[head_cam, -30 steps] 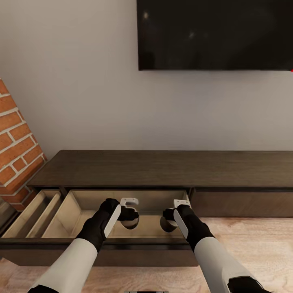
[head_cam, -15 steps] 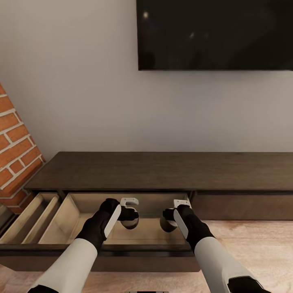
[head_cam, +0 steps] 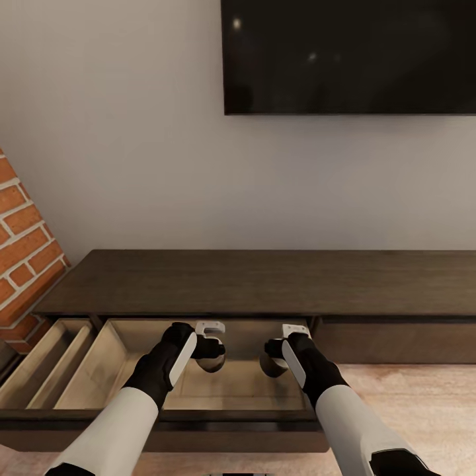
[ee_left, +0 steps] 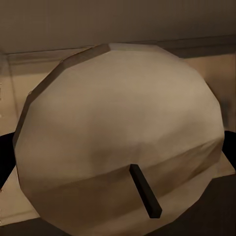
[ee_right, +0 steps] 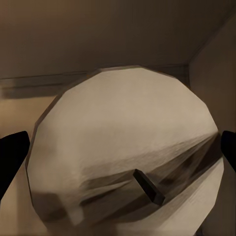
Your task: Place each of the two pumpkins and all three candles from the living room inside a cabinet in the living room (use any cabinet), then make sure every cabinet is closed, and position the cauldron so it is next to a table in the living room.
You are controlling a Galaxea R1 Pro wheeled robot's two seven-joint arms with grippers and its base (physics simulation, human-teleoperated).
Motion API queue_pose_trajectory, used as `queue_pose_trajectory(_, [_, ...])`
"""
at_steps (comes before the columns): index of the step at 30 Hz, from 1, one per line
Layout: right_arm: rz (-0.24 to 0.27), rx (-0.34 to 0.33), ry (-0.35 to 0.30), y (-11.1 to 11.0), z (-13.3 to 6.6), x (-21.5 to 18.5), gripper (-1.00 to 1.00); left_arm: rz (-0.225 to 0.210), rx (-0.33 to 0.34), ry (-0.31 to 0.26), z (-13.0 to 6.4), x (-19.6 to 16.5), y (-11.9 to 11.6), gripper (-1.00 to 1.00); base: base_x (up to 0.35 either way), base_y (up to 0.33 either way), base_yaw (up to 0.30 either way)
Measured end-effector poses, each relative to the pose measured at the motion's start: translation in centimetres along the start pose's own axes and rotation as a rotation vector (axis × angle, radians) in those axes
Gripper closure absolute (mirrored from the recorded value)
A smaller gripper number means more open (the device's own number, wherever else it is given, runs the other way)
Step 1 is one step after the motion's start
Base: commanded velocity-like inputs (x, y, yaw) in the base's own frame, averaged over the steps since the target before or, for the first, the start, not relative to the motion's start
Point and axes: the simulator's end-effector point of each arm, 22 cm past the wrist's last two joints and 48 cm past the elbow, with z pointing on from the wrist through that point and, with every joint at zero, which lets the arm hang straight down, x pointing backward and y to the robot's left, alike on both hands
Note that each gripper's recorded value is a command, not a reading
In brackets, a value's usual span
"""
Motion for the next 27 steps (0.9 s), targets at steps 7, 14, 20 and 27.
queue_pose_trajectory(7, [0.0, 0.0, 0.001, 0.0, 0.0, 0.0, 1.0, 0.0, -0.001, 0.0, 0.0, 0.0, 0.0, 1.0, 0.03, 0.0, 0.0])
queue_pose_trajectory(14, [0.001, 0.002, 0.026, -0.1, 1.1, 1.1, 1.0, -0.005, 0.001, 0.024, 1.2, 0.9, 0.2, 1.0, 0.002, 0.0, 0.0])
queue_pose_trajectory(20, [0.002, 0.004, 0.05, -0.3, 2.2, 2.3, 1.0, -0.01, 0.003, 0.048, 2.4, 1.8, 0.4, 1.0, 0.0, 0.0, 0.0])
queue_pose_trajectory(27, [0.003, 0.007, 0.078, -0.4, 3.4, 3.6, 1.0, -0.017, 0.006, 0.078, 3.7, 3.0, 0.6, 1.0, 0.0, 0.0, 0.0])
